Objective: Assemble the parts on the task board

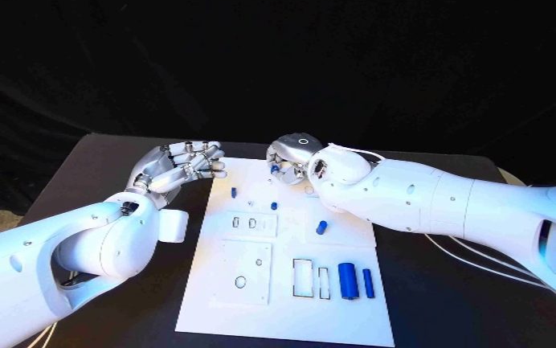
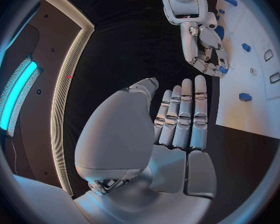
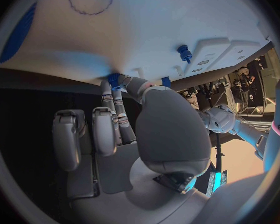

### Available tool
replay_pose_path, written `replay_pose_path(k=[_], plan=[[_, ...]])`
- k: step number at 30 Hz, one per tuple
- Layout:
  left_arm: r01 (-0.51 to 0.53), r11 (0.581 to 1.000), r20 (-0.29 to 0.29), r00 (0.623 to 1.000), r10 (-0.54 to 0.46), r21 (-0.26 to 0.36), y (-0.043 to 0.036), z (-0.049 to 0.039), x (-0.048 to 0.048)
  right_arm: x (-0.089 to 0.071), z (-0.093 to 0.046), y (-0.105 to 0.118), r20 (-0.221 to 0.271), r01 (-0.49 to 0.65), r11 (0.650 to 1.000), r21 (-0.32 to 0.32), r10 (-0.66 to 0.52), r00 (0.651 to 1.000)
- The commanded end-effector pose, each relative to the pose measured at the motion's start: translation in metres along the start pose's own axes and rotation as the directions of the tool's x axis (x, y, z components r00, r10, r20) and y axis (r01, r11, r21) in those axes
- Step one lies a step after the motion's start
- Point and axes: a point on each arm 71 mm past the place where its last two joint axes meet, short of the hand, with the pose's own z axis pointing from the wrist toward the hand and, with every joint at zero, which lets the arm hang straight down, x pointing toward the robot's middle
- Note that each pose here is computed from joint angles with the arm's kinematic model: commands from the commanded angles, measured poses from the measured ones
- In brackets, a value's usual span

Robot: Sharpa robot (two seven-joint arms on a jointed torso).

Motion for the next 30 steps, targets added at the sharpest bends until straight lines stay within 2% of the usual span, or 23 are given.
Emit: replay_pose_path(k=[1,6,10,19,25,30], plan=[[0.010,1.000,-0.021,1.000,-0.010,0.007,-0.0027,0.0006,0.0026,0.001,0.001,-0.001,-0.002,0.009,1.000,0.001,-0.009,1.000],[0.009,1.000,-0.020,1.000,-0.009,0.008,-0.0035,0.0007,0.0018,-0.001,-0.001,-0.001,0.026,0.006,1.000,-0.006,-0.006,1.000],[0.008,1.000,-0.018,1.000,-0.008,0.007,-0.0037,0.0008,0.0009,-0.005,-0.008,-0.002,0.054,-0.001,1.000,-0.014,0.002,0.999],[0.004,1.000,-0.010,1.000,-0.004,0.005,-0.0038,0.0004,-0.0027,-0.021,-0.036,-0.014,0.084,-0.032,0.999,-0.010,0.032,0.996],[0.004,1.000,-0.010,1.000,-0.004,0.002,-0.0037,0.0003,-0.0035,-0.040,-0.063,-0.040,0.103,-0.126,0.991,0.050,0.120,0.987],[0.005,1.000,-0.011,1.000,-0.005,0.000,-0.0035,0.0005,-0.0034,-0.048,-0.084,-0.067,0.077,-0.204,0.969,0.136,0.195,0.978]])
